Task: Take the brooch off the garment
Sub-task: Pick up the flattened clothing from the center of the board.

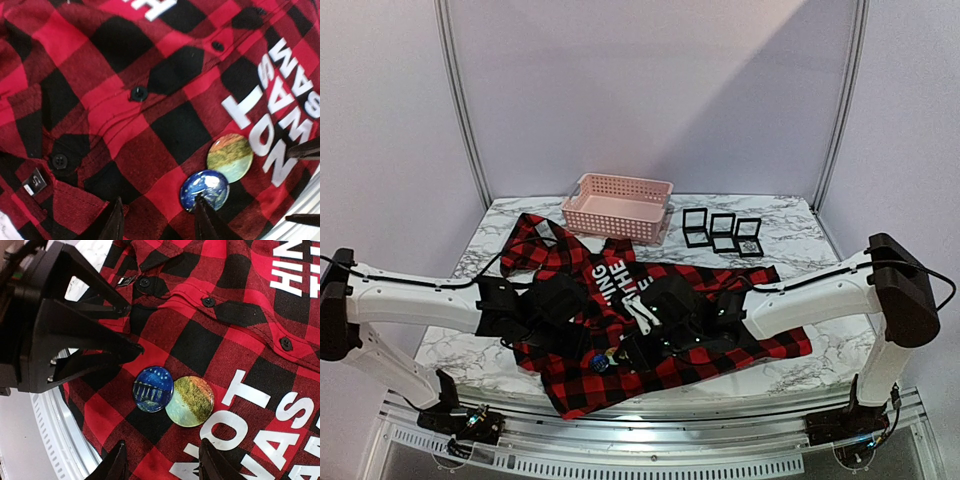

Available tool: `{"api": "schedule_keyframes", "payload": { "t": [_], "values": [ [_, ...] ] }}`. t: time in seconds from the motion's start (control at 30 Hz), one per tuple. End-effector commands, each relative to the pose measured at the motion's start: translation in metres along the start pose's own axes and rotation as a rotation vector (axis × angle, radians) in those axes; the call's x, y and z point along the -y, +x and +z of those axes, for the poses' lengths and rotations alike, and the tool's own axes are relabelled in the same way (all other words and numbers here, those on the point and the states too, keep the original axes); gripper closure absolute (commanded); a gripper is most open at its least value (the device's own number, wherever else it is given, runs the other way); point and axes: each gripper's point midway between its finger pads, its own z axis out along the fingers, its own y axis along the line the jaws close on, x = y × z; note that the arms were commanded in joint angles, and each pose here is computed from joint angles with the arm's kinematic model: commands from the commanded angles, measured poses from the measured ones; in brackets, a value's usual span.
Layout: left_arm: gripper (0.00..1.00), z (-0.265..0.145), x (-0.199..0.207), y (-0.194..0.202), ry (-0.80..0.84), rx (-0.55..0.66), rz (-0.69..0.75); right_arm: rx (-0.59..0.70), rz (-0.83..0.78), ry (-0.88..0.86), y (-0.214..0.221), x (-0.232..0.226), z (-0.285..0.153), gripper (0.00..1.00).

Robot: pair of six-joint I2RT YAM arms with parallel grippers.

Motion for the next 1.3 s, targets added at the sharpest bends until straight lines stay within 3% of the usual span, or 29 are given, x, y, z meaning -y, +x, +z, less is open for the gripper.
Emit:
{"api": "schedule_keyframes", "payload": {
  "t": [0.0, 0.4, 0.6, 1.0, 1.17, 1.27],
  "values": [
    [0.53, 0.004, 0.004, 0.016, -0.011, -0.059, 0.025, 0.039, 0.019, 0.022, -0.006, 0.008, -0.005, 0.54],
    [0.53, 0.017, -0.004, 0.036, -0.084, -0.114, 0.046, 0.095, 0.023, 0.032, -0.014, 0.011, -0.014, 0.53],
    [0.71, 0.023, 0.0, 0.043, -0.083, -0.139, 0.072, 0.1, 0.038, 0.037, -0.013, 0.013, -0.015, 0.53],
    [0.72, 0.042, -0.014, 0.067, -0.138, -0.204, 0.096, 0.126, 0.038, 0.048, -0.014, 0.016, -0.022, 0.53],
    [0.99, 0.043, -0.022, 0.069, -0.187, -0.202, 0.112, 0.158, 0.041, 0.054, -0.019, 0.017, -0.029, 0.53],
    [1.0, 0.039, -0.018, 0.062, -0.172, -0.179, 0.111, 0.169, 0.044, 0.067, -0.02, 0.019, -0.031, 0.53]
  ]
}}
